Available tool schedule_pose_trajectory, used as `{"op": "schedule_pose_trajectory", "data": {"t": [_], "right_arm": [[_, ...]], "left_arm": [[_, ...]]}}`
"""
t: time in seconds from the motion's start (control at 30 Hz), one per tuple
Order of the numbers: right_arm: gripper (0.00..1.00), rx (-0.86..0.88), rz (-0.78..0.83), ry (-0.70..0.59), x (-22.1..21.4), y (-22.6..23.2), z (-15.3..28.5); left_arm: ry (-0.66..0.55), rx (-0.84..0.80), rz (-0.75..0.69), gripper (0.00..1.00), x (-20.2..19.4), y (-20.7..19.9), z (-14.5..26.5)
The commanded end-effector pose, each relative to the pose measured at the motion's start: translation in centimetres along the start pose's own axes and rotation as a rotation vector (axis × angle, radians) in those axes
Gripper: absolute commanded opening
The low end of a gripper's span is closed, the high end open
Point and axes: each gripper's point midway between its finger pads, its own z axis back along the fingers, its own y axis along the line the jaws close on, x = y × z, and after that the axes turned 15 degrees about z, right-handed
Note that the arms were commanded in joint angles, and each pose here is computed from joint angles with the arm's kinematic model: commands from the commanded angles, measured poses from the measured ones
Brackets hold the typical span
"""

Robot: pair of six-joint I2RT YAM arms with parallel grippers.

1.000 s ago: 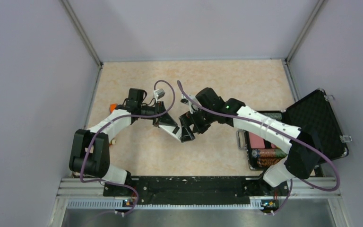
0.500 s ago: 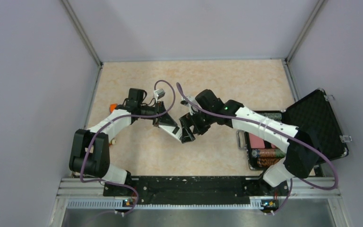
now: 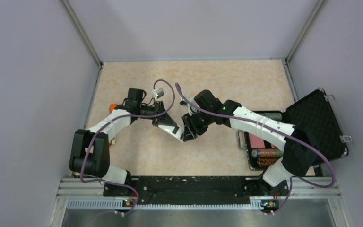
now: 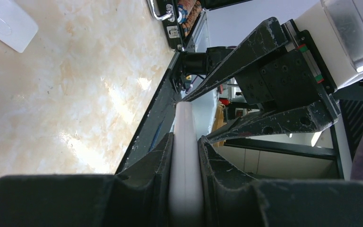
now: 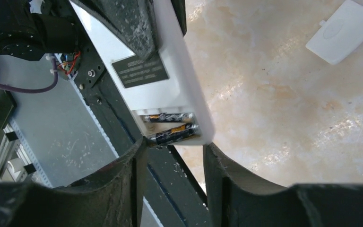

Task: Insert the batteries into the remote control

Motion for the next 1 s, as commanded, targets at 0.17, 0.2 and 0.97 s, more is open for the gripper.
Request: {"op": "schedule_pose_trajectory", "data": {"t": [0.17, 0.2, 0.97], "right_arm": [[0.39, 0.024, 0.015, -0.046, 1.4, 0.5, -0.5], [0.39, 0.024, 0.012, -0.049, 1.5, 0.5, -0.5], [0.62, -0.029, -0.113, -0.065, 2.1, -1.9, -0.8]], "left_arm": [[0.038, -0.066, -0.074, 0.00, -0.6, -2.4, 0.5], [0.041, -0.070, -0.075, 0.00, -0.7, -2.5, 0.5], [0.051, -0.096, -0.133, 0.00, -1.6, -3.6, 0.8]]}}
